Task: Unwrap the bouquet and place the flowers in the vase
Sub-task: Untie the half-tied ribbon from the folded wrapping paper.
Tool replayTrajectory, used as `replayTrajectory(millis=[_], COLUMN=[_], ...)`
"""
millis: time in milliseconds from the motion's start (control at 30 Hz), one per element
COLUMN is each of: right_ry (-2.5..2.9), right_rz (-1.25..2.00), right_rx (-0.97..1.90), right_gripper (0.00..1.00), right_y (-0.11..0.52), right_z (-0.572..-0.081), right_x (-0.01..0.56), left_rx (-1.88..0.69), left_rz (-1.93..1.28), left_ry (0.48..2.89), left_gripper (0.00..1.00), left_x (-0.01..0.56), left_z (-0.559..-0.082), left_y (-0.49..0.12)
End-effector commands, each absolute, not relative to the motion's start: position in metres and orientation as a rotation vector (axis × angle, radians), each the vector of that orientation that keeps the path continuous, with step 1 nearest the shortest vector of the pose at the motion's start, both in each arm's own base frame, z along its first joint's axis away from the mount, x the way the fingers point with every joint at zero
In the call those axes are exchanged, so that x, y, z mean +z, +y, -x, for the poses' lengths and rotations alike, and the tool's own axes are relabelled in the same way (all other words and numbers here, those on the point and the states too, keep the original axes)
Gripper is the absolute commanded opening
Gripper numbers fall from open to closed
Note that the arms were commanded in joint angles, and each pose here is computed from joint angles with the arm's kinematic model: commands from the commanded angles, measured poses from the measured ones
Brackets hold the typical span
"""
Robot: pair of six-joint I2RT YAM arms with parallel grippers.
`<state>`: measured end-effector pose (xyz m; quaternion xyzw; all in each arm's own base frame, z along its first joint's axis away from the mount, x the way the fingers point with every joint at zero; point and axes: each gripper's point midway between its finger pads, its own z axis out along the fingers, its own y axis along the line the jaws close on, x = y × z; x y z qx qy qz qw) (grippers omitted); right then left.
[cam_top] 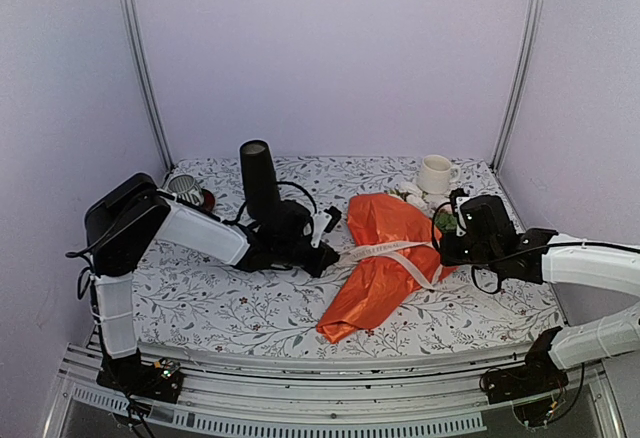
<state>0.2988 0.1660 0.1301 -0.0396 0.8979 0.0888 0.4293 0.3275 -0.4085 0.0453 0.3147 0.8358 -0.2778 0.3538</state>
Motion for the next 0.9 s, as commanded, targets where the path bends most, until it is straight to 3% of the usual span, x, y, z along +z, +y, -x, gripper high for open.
replayTrajectory(millis=[0, 133, 167, 233, 633, 867], right_ry=[2.230, 2.194, 2.183, 2.157, 2.104, 2.185], right_rz=[-0.026, -0.020, 0.007, 0.071, 0.513, 0.707], right_rx=[0.163, 0.201, 0.212, 0.261, 0.455, 0.443], right_gripper=[0.07, 0.14, 0.26, 0.35, 0.35, 0.36], right_y=[0.142, 0.144, 0.147, 0.157, 0.230, 0.261], right_z=[-0.293, -0.293, -0.293, -0.294, -0.295, -0.289], right_x=[0.127, 0.139, 0.144, 0.155, 0.199, 0.170], left_rx=[-0.724, -0.759, -0.766, -0.790, -0.804, -0.810], left_rz=[-0.762, -0.769, -0.769, -0.758, -0.755, -0.762], left_ry=[2.118, 2.106, 2.102, 2.060, 2.034, 2.032], left_gripper=[0.00, 0.03, 0.04, 0.05, 0.11, 0.08], left_x=[0.061, 0.064, 0.066, 0.085, 0.094, 0.094], left_z=[-0.334, -0.332, -0.332, -0.333, -0.334, -0.334], left_y=[-0.404, -0.407, -0.409, -0.411, -0.414, -0.416])
